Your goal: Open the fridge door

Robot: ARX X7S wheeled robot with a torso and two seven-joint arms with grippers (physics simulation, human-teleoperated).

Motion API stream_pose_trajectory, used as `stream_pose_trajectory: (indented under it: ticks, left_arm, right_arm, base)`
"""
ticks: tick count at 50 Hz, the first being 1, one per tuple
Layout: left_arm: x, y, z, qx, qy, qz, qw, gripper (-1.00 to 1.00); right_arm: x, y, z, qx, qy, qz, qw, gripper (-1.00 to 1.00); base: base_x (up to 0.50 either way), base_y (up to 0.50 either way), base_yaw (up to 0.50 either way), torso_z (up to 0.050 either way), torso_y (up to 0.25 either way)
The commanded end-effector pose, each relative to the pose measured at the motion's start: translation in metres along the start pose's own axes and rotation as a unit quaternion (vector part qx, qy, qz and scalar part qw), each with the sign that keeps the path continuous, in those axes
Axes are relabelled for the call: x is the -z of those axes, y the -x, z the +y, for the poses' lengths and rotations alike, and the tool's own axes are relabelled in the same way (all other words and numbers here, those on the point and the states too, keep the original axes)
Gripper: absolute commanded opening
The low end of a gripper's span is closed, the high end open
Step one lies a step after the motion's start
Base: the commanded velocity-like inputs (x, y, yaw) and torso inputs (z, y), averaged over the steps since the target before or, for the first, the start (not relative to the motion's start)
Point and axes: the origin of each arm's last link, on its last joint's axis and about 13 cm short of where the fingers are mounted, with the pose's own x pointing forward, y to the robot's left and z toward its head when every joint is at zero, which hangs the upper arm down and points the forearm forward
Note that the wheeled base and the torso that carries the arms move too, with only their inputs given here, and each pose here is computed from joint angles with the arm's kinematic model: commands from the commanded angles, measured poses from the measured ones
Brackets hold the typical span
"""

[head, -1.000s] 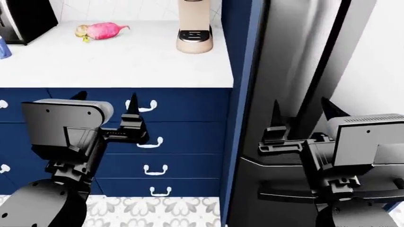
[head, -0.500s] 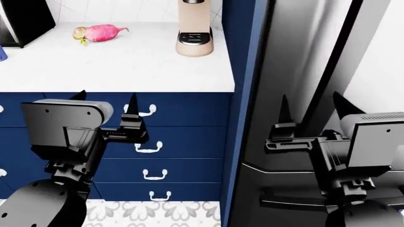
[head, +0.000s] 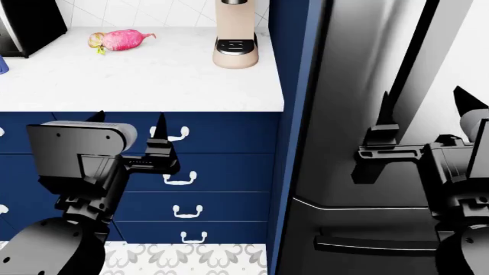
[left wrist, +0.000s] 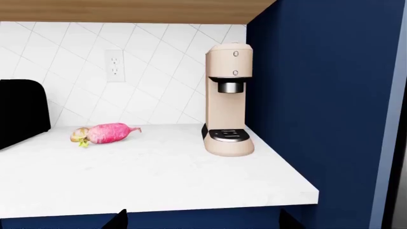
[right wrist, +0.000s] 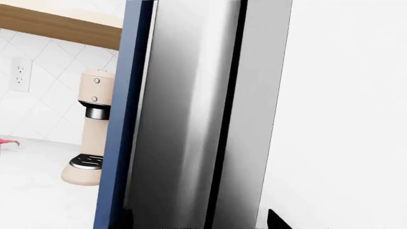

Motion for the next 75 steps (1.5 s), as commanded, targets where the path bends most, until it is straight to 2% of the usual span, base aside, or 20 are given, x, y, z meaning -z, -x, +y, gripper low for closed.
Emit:
stream_pose_trajectory:
  ticks: [1, 22, 37, 58, 75]
  left_arm:
    - [0.001, -0.001, 0.0, 0.0, 0.002, 0.003, 1.0, 1.0]
    - [0.001, -0.002, -0.001, 0.0, 0.001, 0.004, 1.0, 1.0]
    - [0.002, 0.0, 0.0, 0.001, 0.001, 0.005, 1.0, 1.0]
    - [0.003, 0.0, 0.0, 0.001, 0.0, 0.006, 1.0, 1.0]
    - [0.003, 0.001, 0.0, 0.001, 0.001, 0.006, 1.0, 1.0]
  right_arm:
    - [-0.001, -0.012, -0.016, 0.008, 0.007, 0.027, 1.0, 1.0]
    - [0.014, -0.049, -0.035, -0.059, -0.002, 0.047, 0.997, 1.0]
    - [0.024, -0.065, -0.041, -0.055, -0.019, 0.069, 0.996, 1.0]
    - [0.026, -0.07, -0.043, -0.035, -0.031, 0.075, 0.996, 1.0]
    - [0.027, -0.081, -0.04, -0.062, -0.042, 0.085, 0.994, 1.0]
  base:
    - [0.0, 0.0, 0.0, 0.0, 0.0]
    - [0.0, 0.0, 0.0, 0.0, 0.0]
    - [0.0, 0.0, 0.0, 0.0, 0.0]
    - [0.0, 0.0, 0.0, 0.0, 0.0]
    - [0.0, 0.0, 0.0, 0.0, 0.0]
